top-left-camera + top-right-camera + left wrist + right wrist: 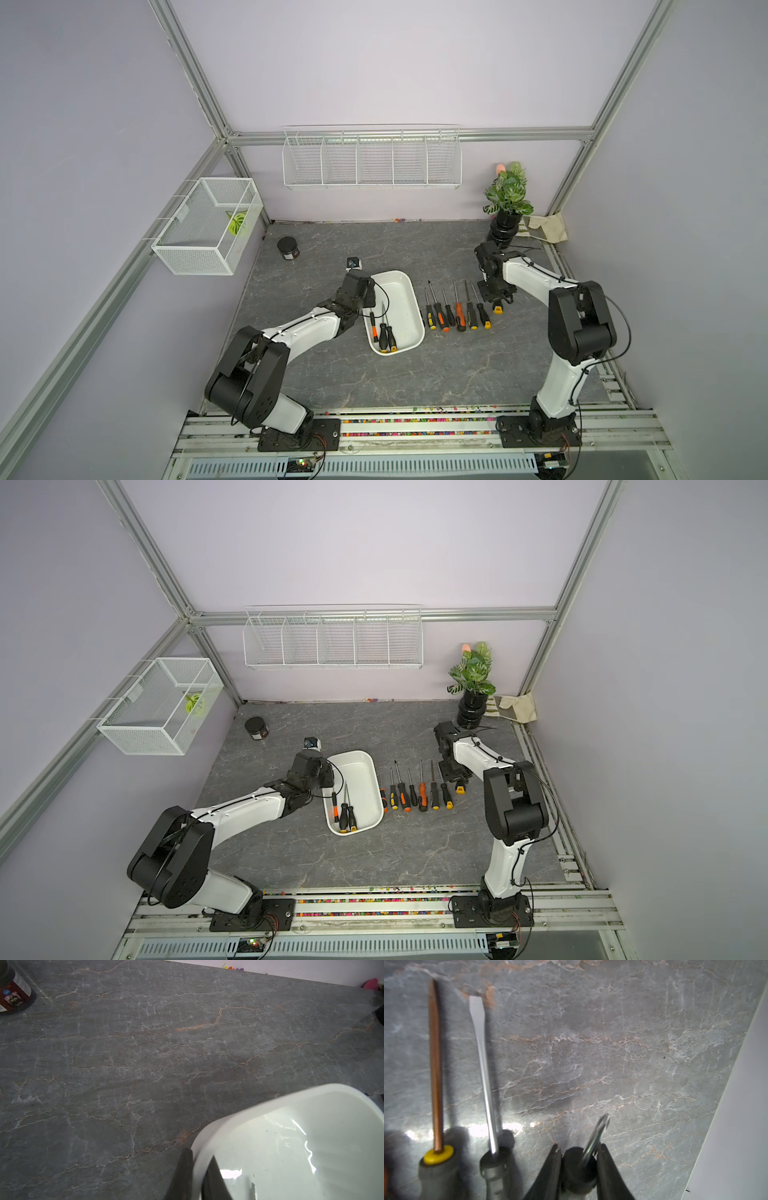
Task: Take out the screwdriver from the storage box
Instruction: Place the screwdriver at the center of the board.
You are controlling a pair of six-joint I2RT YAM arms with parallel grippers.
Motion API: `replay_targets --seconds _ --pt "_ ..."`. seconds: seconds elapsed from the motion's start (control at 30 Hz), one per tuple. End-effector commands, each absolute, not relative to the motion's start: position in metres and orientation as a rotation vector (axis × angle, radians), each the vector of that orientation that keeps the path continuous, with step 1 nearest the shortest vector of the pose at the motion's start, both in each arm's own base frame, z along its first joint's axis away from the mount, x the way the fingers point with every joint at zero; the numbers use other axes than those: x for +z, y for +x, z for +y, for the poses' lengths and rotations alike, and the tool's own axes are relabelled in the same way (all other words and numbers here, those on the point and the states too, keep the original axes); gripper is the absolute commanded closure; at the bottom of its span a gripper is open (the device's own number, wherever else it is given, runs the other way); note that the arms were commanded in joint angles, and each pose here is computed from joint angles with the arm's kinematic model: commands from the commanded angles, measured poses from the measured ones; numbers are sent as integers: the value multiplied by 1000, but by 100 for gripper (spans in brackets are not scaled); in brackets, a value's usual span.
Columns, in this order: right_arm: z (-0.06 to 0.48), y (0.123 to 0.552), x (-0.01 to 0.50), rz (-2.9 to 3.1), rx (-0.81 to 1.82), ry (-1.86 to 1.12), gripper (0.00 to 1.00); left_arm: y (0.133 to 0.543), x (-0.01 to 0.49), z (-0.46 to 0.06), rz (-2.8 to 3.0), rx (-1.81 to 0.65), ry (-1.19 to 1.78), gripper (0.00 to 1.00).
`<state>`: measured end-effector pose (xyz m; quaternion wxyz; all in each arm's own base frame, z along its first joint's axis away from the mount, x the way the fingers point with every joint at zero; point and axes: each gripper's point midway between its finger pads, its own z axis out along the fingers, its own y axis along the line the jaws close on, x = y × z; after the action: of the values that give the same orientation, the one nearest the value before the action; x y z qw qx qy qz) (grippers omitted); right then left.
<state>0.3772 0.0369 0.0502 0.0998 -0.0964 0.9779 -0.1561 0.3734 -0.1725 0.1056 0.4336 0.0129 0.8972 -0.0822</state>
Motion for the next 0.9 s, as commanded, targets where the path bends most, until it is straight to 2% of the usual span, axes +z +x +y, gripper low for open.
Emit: replay_targets --seconds 0.0,0.77,0.87 --pt "39 371 43 2908 -488 -334 100 374 117 -169 2201 -194 35 100" --pt "47 360 18 2975 -492 -414 100 374 109 -169 2215 -190 36 100" --pt "48 359 16 2977 -479 -411 96 374 110 -169 2214 -187 34 100"
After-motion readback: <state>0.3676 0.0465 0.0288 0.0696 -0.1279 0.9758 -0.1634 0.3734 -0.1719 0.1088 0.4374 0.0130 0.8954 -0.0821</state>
